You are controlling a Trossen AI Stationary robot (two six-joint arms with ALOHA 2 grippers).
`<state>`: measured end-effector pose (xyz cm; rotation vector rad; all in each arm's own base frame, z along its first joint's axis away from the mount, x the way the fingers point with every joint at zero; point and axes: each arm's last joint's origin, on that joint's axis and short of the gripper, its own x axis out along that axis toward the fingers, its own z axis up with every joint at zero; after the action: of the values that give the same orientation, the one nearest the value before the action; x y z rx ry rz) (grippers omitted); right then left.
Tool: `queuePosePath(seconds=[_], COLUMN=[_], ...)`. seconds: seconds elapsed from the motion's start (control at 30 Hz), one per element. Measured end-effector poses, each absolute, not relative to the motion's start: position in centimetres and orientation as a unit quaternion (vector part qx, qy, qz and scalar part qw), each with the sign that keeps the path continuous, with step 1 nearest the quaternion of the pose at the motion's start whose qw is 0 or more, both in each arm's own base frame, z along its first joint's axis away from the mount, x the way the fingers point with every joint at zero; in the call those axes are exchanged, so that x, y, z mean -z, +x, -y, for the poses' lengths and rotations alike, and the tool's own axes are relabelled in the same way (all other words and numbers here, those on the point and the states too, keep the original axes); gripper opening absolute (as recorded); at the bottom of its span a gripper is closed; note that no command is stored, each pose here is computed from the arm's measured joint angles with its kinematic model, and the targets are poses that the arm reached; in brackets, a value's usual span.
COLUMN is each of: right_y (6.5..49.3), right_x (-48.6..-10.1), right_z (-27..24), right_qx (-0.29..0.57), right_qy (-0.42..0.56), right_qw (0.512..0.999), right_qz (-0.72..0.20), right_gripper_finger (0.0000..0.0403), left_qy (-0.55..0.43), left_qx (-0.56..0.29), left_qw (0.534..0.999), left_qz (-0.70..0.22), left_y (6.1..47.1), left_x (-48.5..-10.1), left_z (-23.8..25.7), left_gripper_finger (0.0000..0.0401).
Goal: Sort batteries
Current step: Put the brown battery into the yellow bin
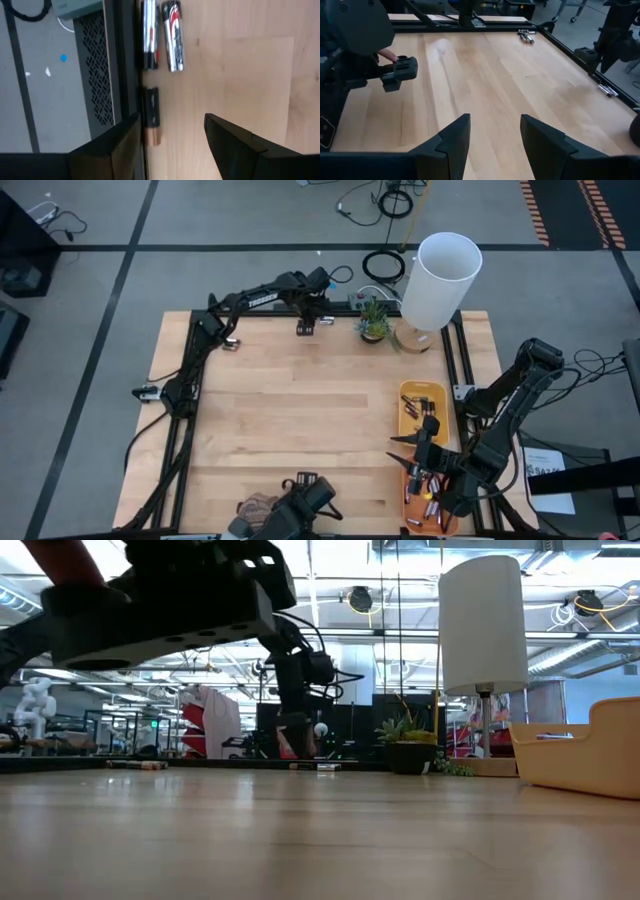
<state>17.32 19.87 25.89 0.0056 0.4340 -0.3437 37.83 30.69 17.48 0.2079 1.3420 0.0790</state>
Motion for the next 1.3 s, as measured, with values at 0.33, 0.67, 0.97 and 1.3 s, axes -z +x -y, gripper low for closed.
queuePosePath(seconds=[0.33, 0.67, 0.97, 1.3], right_y=[17.2, 17.1, 17.7, 18.0], right_x=[-25.8, -25.8, -25.7, -25.7], right_z=[-19.5, -18.9, -18.2, -17.9], right_qx=[0.186, 0.209, 0.228, 0.235], right_qy=[-0.026, -0.058, -0.062, -0.064], right_qw=[0.960, 0.956, 0.951, 0.948], right_qz=[-0.208, -0.196, -0.198, -0.203], right_gripper_finger=[0.0167, 0.0167, 0.0167, 0.0167], left_qy=[0.087, 0.082, 0.081, 0.126], left_qx=[-0.021, -0.026, -0.019, -0.017], left_qw=[0.790, 0.792, 0.782, 0.769], left_qz=[-0.607, -0.604, -0.618, -0.626], left_y=[37.9, 37.3, 37.3, 38.2], left_x=[-16.3, -14.9, -15.1, -15.8], left_z=[-30.5, -31.0, -30.4, -29.1], left_gripper_finger=[0.0230, 0.0230, 0.0230, 0.0230])
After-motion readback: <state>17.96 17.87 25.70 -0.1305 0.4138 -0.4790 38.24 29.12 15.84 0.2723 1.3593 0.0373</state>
